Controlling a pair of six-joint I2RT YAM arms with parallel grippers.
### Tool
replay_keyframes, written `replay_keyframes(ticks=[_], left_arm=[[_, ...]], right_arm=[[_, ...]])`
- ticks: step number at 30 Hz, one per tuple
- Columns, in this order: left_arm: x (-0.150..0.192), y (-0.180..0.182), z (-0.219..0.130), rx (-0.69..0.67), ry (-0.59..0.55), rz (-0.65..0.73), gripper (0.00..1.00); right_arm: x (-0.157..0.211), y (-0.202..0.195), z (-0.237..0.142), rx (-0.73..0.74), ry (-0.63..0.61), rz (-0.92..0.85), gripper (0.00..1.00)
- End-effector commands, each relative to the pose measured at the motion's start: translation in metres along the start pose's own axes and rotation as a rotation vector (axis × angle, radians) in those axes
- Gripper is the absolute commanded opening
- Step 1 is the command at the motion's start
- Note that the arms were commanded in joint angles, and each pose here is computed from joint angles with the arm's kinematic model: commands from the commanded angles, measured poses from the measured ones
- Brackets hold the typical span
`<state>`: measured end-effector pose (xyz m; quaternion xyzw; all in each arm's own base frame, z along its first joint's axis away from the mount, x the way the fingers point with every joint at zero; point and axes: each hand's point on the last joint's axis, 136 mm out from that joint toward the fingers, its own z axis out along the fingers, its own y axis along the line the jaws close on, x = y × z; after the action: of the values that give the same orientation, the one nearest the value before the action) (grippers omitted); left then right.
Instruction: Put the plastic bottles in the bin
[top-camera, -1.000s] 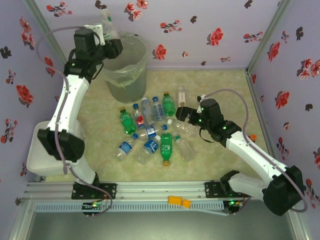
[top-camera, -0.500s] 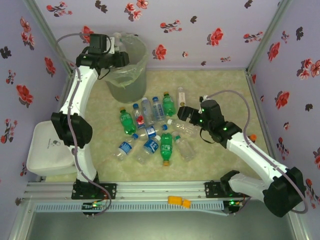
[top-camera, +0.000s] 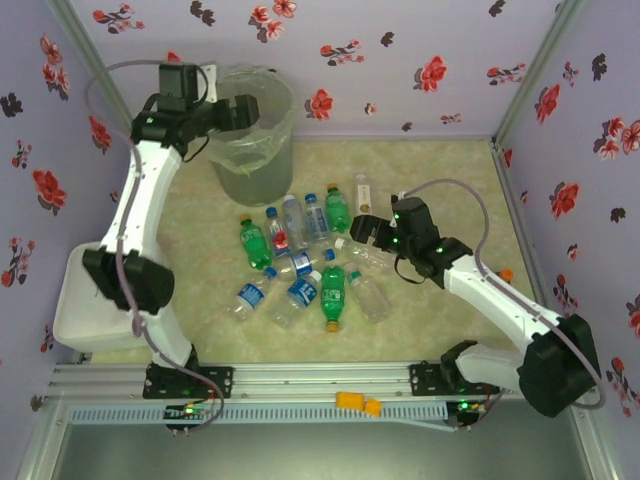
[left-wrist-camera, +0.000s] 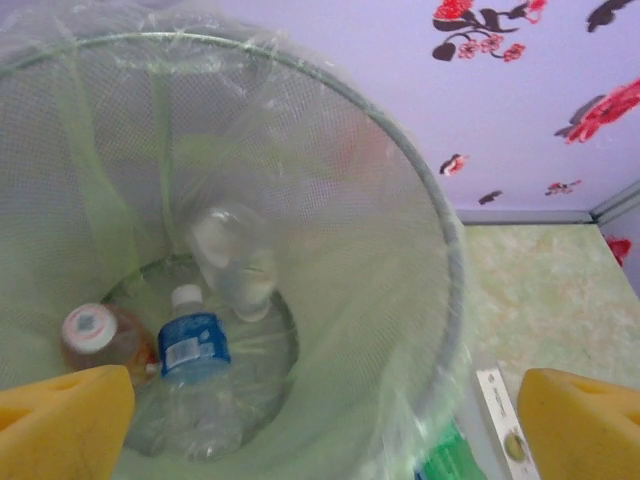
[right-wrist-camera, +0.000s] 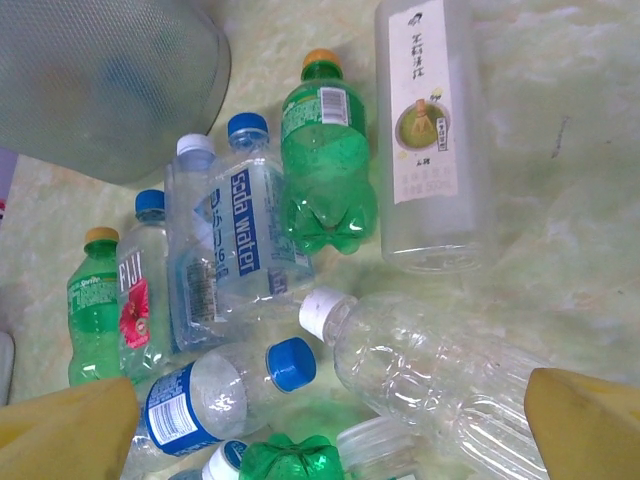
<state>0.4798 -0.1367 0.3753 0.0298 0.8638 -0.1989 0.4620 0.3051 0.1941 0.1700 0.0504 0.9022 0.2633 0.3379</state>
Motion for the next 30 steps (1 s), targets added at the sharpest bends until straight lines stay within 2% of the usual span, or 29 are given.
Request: replay_keyframes(ticks=[1, 6, 9, 11, 14, 22, 30], left_arm=[[0.003, -0.01, -0.048, 0.029, -0.07, 0.015, 1.0], [0.055, -0.005, -0.084, 0.04, -0.092, -0.03, 1.0], [0.099, 0.002, -0.096, 0.043, -0.073, -0.09, 1.0], [0.129, 0.005, -0.1, 0.049, -0.054, -0.143, 1.0], [0.174, 0.007, -0.095, 0.076, -0.024, -0.221, 1.0], [0.269, 0.025, -0.067, -0.026, 0.135, -0.359, 1.0], [0.349, 0.03, -0.056, -0.145, 0.339, -0.228, 1.0]], right_arm=[[-0.006, 0.018, -0.001, -0.059, 0.015, -0.068, 1.0], [-0.002, 0.008, 0.009, -0.03, 0.002, -0.045, 1.0], [-0.004, 0.007, 0.009, -0.031, -0.013, -0.043, 0.99], [-0.01, -0.006, 0.009, 0.041, -0.041, -0.011, 1.0], [-0.014, -0.022, 0.009, 0.114, -0.061, 0.032, 1.0], [-0.007, -0.021, 0.015, 0.042, -0.051, 0.091, 1.0], [-0.001, -0.026, 0.024, 0.049, -0.027, 0.153, 1.0]])
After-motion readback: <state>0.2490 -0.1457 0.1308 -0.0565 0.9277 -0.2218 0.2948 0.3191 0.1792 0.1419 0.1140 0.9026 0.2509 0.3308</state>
